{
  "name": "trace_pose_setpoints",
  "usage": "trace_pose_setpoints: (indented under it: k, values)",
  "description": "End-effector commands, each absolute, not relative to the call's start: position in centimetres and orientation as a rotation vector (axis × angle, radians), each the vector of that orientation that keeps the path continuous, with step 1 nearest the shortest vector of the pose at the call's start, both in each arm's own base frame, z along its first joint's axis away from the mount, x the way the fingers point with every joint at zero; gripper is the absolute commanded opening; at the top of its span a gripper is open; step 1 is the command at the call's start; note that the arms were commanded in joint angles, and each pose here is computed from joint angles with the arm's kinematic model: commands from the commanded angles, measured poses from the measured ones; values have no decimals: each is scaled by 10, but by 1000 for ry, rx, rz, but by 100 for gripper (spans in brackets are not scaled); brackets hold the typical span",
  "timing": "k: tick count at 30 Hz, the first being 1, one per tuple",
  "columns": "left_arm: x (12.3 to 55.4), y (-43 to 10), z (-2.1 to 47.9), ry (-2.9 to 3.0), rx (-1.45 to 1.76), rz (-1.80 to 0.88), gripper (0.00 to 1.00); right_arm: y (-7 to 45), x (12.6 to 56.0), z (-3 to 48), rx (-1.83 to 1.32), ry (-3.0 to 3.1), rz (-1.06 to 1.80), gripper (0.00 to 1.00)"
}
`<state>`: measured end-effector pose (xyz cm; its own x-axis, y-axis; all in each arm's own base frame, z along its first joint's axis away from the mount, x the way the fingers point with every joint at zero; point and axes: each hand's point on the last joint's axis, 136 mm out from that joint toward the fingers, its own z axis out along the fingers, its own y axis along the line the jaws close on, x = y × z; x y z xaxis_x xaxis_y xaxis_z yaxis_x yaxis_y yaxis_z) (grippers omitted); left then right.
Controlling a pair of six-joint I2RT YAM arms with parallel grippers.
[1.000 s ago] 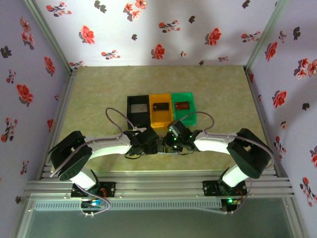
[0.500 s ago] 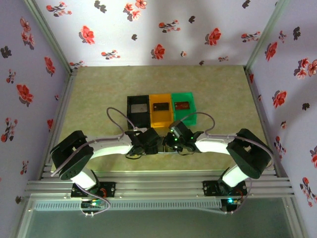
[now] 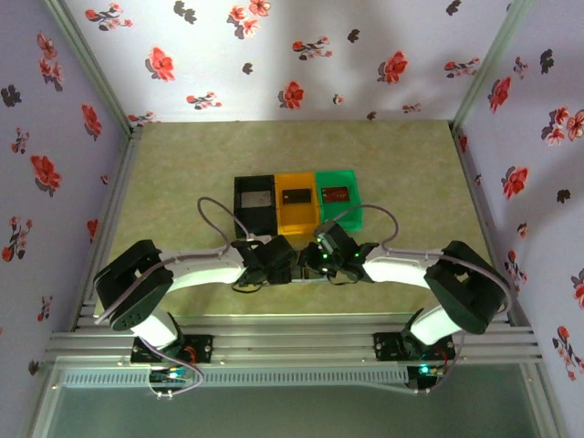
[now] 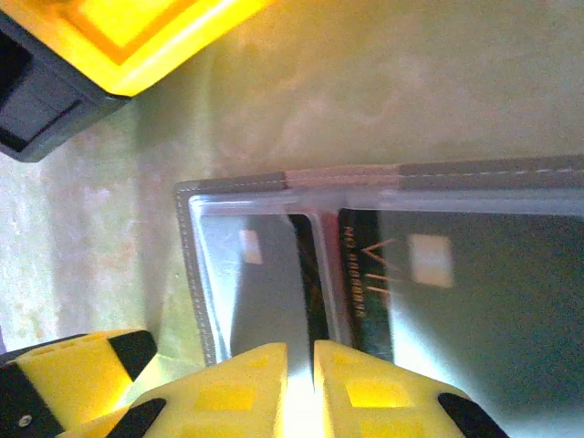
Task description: Take the credit cards out of the card holder
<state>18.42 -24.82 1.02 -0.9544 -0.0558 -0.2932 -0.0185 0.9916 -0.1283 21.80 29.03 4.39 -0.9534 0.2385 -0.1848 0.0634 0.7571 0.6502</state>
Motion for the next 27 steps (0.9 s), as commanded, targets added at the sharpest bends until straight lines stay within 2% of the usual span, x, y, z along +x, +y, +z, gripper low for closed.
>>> trace_pose_setpoints:
  k: [1, 11, 27]
  values:
    - [137, -261, -49, 3063, -3, -262, 91, 296, 221, 57, 184, 2649, 1041, 17]
    - [137, -261, -48, 3063, -1, -265, 91, 285, 222, 44, 205, 2693, 921, 17]
    - [136, -265, -47, 3061, 10, -275, 91, 287, 218, 32, 215, 2724, 929, 19]
